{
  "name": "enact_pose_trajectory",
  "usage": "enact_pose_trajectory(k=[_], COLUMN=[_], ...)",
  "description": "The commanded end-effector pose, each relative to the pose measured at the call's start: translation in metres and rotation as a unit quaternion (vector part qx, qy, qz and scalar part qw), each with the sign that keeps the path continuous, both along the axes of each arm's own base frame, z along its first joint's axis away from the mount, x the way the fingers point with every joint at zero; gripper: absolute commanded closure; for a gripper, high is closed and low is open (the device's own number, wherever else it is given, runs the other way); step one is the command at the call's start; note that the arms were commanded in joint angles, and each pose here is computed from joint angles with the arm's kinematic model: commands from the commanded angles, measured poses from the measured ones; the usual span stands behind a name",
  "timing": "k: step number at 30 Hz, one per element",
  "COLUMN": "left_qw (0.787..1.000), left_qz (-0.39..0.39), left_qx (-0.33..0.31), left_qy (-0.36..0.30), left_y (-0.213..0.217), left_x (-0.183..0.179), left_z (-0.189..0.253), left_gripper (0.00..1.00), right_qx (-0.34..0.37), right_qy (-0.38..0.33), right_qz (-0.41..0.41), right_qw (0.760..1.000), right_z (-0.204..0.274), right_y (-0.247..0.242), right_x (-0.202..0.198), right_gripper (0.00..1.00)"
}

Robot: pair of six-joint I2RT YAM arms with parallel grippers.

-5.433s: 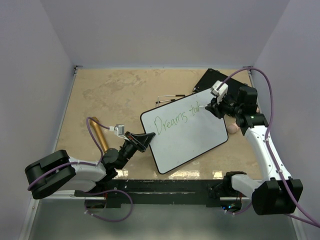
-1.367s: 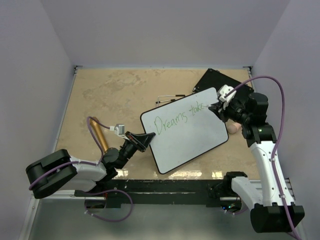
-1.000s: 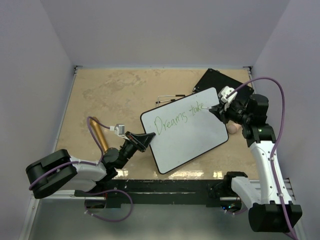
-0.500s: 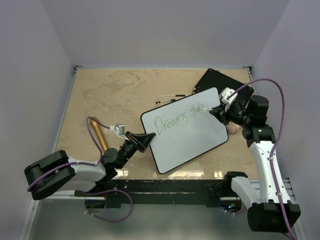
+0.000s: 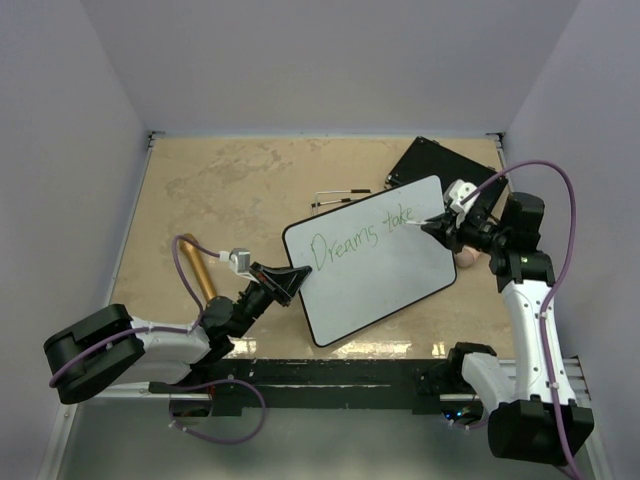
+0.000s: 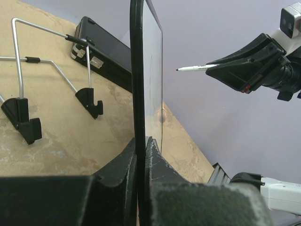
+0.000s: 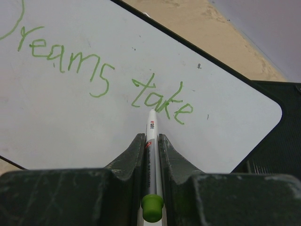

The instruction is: Write a sentence on the whiteboard

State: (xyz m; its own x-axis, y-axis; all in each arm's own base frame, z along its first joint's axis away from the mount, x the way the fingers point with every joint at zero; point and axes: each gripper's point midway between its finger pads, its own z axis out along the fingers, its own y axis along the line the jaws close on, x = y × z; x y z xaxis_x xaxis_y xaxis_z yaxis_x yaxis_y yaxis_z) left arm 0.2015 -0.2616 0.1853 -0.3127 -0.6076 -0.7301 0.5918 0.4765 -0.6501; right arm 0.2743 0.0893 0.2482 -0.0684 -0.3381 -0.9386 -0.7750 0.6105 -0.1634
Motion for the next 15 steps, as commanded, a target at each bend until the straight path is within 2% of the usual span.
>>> enact_pose_trajectory(k=[1,15], left_qw=[0.995,0.995], left_qz=[-0.003,-0.020], left_qx=[0.099,0.093], left_qy=[-0.023,-0.016], left_y=[0.0030,0.0017], left_x=[-0.0028,-0.0065], left_z=[-0.0338,-0.0358], left_gripper=[1.00,1.00], right_qx=[0.005,-0.001], right_qy=[-0.010,-0.022], right_qz=[0.020,0.018], right_qw=[1.000,1.000], right_z=[0.0052,0.0051], right_y=[0.0009,-0.0081], right_x=[-0.0039,-0.0073], right_gripper=[1.00,1.00])
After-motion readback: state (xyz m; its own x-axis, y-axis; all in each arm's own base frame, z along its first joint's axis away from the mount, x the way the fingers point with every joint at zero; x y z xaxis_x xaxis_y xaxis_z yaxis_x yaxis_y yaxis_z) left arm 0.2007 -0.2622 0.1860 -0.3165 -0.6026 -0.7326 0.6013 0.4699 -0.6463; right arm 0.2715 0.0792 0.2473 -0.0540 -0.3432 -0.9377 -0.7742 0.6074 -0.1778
